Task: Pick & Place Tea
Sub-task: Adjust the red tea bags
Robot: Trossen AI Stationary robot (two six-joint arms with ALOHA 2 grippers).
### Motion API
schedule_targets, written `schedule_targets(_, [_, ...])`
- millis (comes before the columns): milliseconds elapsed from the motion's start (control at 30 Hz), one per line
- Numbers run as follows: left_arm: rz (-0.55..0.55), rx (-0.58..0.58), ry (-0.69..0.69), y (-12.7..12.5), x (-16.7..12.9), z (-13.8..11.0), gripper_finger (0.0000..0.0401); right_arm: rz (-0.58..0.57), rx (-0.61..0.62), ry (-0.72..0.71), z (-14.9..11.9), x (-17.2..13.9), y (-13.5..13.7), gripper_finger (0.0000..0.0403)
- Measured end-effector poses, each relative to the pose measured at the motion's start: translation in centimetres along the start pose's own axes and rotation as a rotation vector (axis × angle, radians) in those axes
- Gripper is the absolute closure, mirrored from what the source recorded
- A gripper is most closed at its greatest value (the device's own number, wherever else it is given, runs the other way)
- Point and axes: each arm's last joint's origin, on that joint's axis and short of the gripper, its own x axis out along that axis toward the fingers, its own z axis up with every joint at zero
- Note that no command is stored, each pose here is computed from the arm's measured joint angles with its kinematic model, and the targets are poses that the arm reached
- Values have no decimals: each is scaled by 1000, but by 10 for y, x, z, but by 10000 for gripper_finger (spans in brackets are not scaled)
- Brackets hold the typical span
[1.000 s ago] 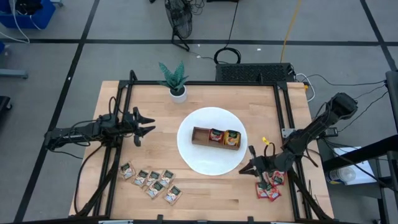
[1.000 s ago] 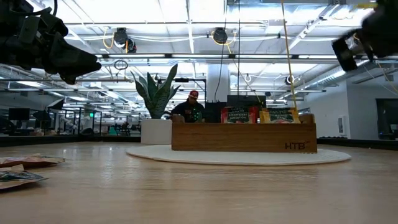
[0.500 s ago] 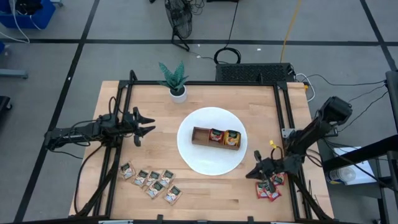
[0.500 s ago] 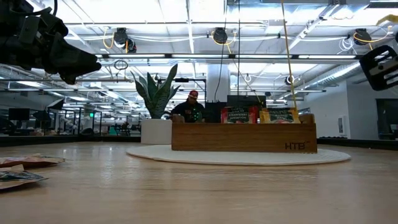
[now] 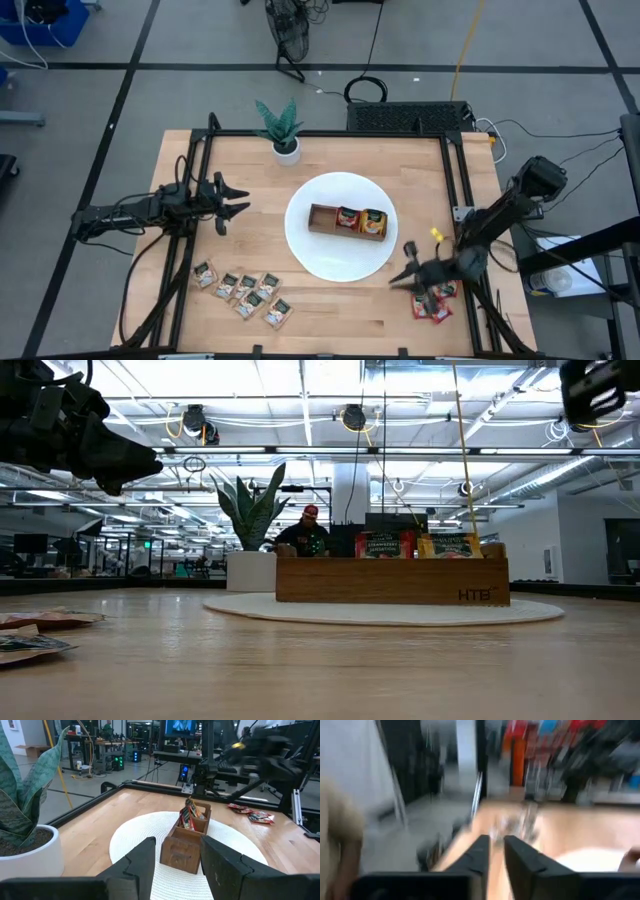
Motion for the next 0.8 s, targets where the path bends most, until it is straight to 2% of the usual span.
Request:
schedule_targets(100, [0,0,0,0,0,0,244,-103,-26,337,22,27,13,282])
schedule_targets(233, [0,0,0,0,0,0,244,-300,102,881,41,39,17,209])
schedule_targets(367, [0,0,0,0,0,0,244,-651,354,1374,48,25,13,204])
schedule_targets(467, [0,0,0,0,0,0,244,-895,537,1661,41,9,13,238])
schedule_targets(567, [0,0,0,0,0,0,244,-1012,652,1721,30,-1,20,295])
schedule_targets(700, [0,0,0,0,0,0,244,-1047,744,1652,0,-6,21,376])
schedule_targets(800, [0,0,0,0,0,0,244,-1039,847,1597,-27,-7,18,395])
